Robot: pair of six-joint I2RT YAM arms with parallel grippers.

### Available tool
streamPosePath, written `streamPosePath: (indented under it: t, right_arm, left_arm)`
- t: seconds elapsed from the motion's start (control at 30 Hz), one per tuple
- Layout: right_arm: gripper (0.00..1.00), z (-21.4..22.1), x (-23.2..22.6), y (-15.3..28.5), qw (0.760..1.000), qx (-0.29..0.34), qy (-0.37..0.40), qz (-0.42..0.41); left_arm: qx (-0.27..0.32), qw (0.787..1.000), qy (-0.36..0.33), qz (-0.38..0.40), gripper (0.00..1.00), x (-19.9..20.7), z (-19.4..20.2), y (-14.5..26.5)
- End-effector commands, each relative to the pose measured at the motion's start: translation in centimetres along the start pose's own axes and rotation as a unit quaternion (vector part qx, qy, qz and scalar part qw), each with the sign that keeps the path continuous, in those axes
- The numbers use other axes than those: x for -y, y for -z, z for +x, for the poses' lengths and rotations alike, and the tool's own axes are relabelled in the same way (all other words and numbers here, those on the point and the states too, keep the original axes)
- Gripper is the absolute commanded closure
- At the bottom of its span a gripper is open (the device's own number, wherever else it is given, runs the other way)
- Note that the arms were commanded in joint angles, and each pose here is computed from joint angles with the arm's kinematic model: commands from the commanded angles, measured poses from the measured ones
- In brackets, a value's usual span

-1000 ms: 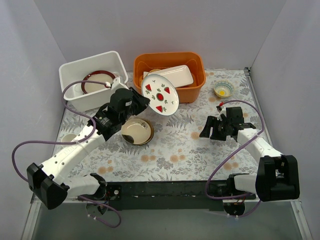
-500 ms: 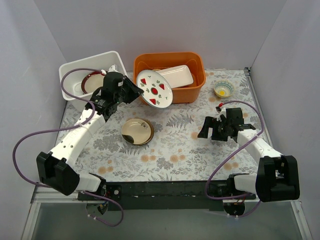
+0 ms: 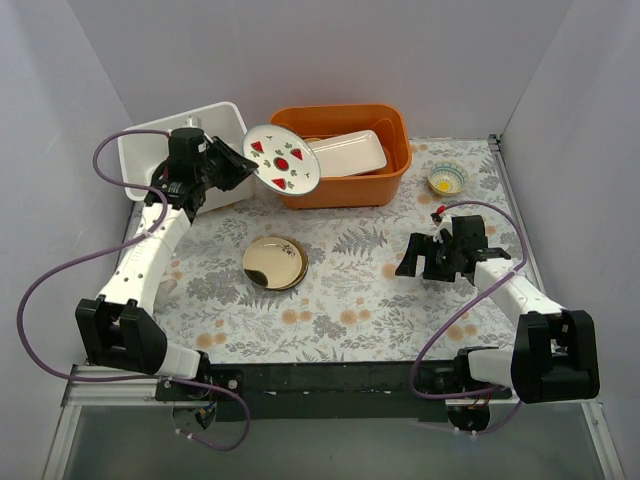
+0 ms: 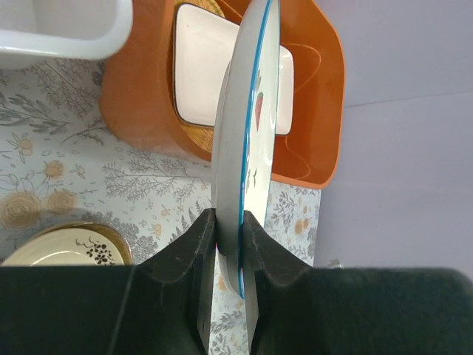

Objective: Place the plates into the plastic bin on the countertop
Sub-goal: Place the plate in the plastic bin.

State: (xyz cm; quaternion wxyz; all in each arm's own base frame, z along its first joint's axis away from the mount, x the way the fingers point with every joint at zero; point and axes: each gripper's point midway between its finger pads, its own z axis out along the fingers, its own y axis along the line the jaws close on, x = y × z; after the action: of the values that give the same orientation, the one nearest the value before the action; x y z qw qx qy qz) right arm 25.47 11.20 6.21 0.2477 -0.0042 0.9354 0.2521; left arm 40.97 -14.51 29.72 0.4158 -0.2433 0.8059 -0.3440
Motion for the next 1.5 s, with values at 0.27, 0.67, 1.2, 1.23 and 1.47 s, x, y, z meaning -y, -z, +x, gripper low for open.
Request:
streamPosePath:
  t: [0.27, 0.67, 1.2, 1.23, 1.47]
  right_arm:
    - [0.02, 0.6, 0.5, -0.7, 1.0, -0.007, 0.009, -0.002]
    - [0.02, 1.0, 0.8, -1.1, 1.0, -0.02, 0.009, 0.002]
    - [0.02, 1.8, 1.0, -1.5, 0.999, -0.033, 0.008, -0.003]
    - [0.02, 1.7, 0.9, -1.4, 0.999, -0.031, 0.009, -0.004]
    - [0.02, 2.1, 1.2, -1.7, 0.999, -0.037, 0.008, 0.0]
  left_arm:
    - [0.06, 0.993, 0.012, 0.103, 1.0, 2.9, -8.3, 2.2]
    - [0.111, 0.988, 0.067, 0.084, 1.0, -2.4, -13.5, 3.7]
    - [0.149, 0.985, 0.078, 0.044, 1.0, -7.5, -16.7, 4.6]
    - [0.149, 0.985, 0.08, 0.04, 1.0, -7.9, -16.8, 4.5]
    - [0.151, 0.984, 0.089, 0.024, 1.0, -10.1, -17.7, 3.6]
